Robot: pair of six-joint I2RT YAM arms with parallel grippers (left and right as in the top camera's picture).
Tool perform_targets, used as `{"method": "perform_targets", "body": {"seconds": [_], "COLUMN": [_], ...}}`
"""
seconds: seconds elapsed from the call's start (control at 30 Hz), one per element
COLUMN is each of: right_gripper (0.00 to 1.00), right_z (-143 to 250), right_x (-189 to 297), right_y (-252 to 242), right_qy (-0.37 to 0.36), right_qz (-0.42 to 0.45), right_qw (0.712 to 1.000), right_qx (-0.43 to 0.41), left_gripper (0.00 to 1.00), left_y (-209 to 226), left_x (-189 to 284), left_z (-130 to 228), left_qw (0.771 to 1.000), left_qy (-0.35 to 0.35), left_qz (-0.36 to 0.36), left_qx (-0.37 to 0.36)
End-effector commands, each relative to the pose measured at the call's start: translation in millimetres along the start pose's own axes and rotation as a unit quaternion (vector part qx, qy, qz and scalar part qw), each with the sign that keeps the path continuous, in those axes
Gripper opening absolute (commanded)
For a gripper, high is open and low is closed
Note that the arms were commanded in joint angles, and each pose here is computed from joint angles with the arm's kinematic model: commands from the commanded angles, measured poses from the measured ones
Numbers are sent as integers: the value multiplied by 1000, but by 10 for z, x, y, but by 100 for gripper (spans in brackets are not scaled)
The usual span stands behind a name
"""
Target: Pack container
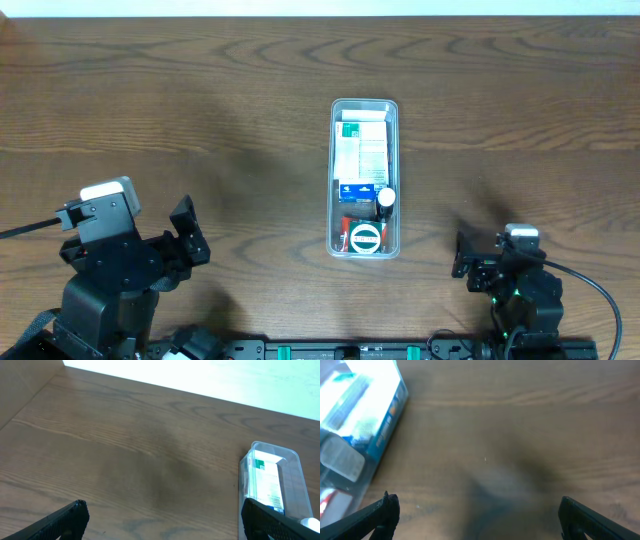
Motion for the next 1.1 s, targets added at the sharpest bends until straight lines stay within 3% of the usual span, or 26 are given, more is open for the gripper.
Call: {"method": "perform_targets", "body": {"seconds": [0.0,0.97,1.07], "right_gripper": [99,99,99], "right_z": [79,81,81], "right_x": [-15,-15,-15], "right_y": [-17,-13,-13], "right_qy": [12,13,13], "right_qz": [1,0,0], "right_qw": [1000,1000,1000], "right_qx": [-2,-2,-2], "left_gripper": [98,98,98], "left_y": [39,40,94], "left_x": [3,3,9], "left_z": [-17,-15,112], "left_qw": [1000,1000,999], "left_qy": [-2,-2,24], "left_qz": [-12,-12,-23], "left_qx": [-9,-9,-33]}}
Point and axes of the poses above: each gripper's point midway between its finger pads, its own x axis back along the fingers, its own y axis along the line the jaws close on, z = x × y, the point moved 1 cm from there along x, back along the fingers, and after that the axes turned 15 degrees about -x, right-handed, at the moved point
